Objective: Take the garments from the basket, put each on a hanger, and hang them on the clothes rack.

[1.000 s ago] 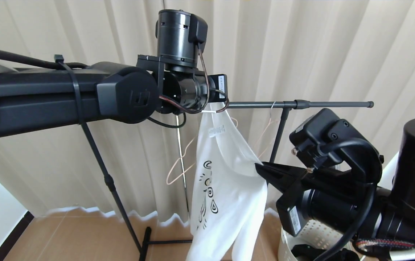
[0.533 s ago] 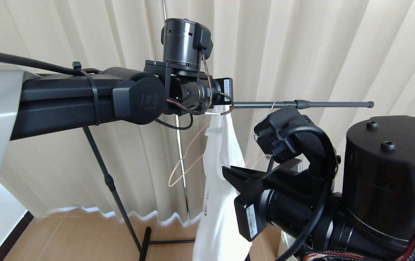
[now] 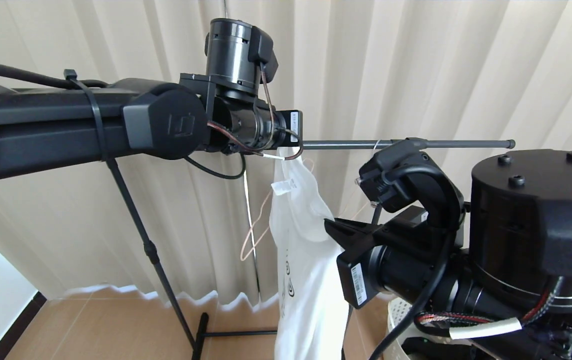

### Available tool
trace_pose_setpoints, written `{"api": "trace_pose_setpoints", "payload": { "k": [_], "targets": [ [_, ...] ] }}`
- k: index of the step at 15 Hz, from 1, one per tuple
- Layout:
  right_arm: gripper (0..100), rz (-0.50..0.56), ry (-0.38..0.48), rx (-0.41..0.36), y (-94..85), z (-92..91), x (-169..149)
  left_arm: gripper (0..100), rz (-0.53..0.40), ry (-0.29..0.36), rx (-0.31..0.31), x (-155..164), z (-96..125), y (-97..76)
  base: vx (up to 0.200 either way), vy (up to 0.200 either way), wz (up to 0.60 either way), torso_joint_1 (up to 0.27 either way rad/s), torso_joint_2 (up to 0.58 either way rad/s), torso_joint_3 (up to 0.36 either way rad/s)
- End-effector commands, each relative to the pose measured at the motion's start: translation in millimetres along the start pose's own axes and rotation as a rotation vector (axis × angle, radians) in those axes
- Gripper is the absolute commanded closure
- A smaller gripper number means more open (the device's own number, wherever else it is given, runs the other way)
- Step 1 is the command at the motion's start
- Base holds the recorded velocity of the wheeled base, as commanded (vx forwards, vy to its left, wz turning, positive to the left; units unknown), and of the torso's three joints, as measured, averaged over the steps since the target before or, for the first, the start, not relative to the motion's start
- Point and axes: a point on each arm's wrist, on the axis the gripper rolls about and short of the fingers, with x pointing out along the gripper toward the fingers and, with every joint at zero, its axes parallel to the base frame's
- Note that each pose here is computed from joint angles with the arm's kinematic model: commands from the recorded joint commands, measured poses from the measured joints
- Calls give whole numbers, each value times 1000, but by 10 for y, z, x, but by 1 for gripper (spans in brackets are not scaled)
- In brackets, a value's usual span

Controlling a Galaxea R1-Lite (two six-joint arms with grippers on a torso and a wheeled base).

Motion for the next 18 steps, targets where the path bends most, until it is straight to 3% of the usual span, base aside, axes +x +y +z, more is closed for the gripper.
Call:
{"api": "trace_pose_setpoints", "payload": {
  "k": [1,4,6,9,14,16,18],
  "targets": [
    [100,-60,-6,-11,-214,7,-44,100,33,-7,-7,-201,107,59,0,0,0,0,0,0],
    [100,-159,-2,-12,-471,39,72,100,118,49,13,-322,21,118,0,0,0,0,0,0],
    [100,-181,-5,-4,-517,75,134,100,121,84,30,-487,-48,141,0,0,0,0,0,0],
    [100,-245,14,10,-634,97,456,100,120,192,121,-815,-322,196,0,0,0,0,0,0],
    [100,-252,-50,20,-548,388,884,100,60,319,180,-1117,-786,59,0,0,0,0,0,0],
    [100,-282,-71,26,-521,460,1103,100,11,376,163,-1183,-1006,-130,0,0,0,0,0,0],
    [100,-281,-87,32,-498,492,1179,100,-26,381,136,-1218,-1051,-285,0,0,0,0,0,0]
  ]
}}
